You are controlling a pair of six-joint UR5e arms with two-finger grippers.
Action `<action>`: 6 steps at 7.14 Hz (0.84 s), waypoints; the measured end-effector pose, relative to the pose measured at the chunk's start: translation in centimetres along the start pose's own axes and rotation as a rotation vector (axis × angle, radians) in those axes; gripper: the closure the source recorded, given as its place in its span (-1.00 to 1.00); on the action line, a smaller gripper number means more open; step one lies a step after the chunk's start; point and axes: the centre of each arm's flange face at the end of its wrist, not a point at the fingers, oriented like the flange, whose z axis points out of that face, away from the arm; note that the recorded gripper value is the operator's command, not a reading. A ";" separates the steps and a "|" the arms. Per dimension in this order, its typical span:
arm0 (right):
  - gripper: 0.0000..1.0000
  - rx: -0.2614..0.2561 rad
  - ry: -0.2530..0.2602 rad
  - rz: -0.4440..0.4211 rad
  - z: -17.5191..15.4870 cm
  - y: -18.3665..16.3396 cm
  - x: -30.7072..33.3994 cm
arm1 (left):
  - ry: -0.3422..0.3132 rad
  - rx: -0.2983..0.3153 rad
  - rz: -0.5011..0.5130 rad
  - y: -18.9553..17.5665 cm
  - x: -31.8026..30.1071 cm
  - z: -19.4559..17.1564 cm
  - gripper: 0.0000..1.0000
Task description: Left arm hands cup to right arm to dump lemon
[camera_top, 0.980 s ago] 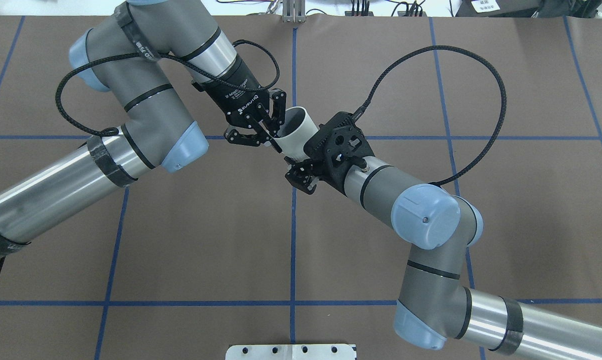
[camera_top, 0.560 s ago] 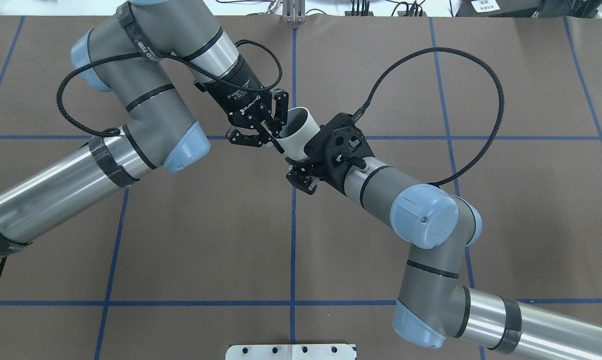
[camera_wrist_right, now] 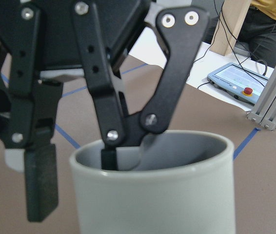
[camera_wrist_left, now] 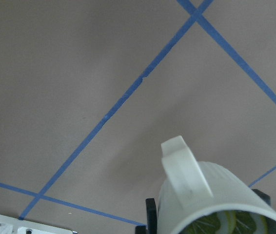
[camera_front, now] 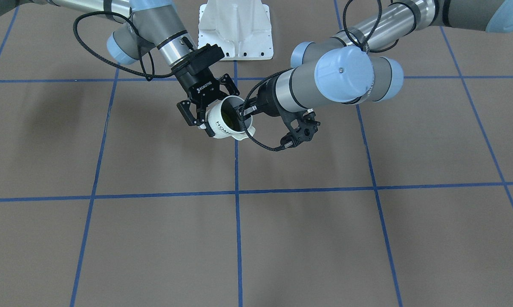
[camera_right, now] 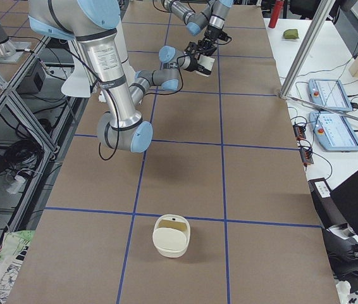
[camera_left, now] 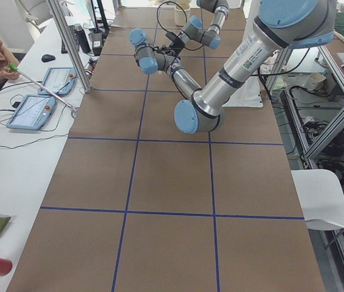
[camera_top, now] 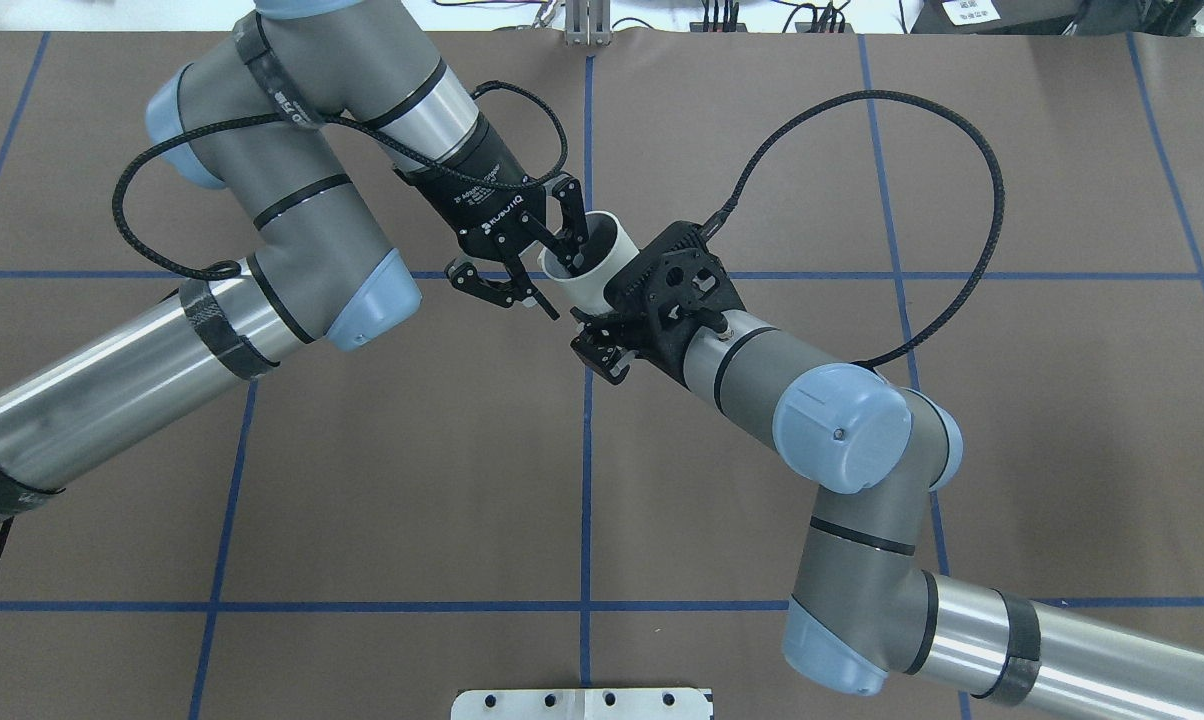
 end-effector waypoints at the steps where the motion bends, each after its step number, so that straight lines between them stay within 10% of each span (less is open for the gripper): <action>1: 1.00 -0.007 0.003 0.003 0.0 0.0 0.0 | 0.013 0.002 0.024 0.1 -0.1 0.0 -1.00; 6: 0.95 0.003 0.086 0.008 -0.2 -0.8 5.5 | 0.094 0.095 0.026 -2.8 0.4 -7.0 -1.00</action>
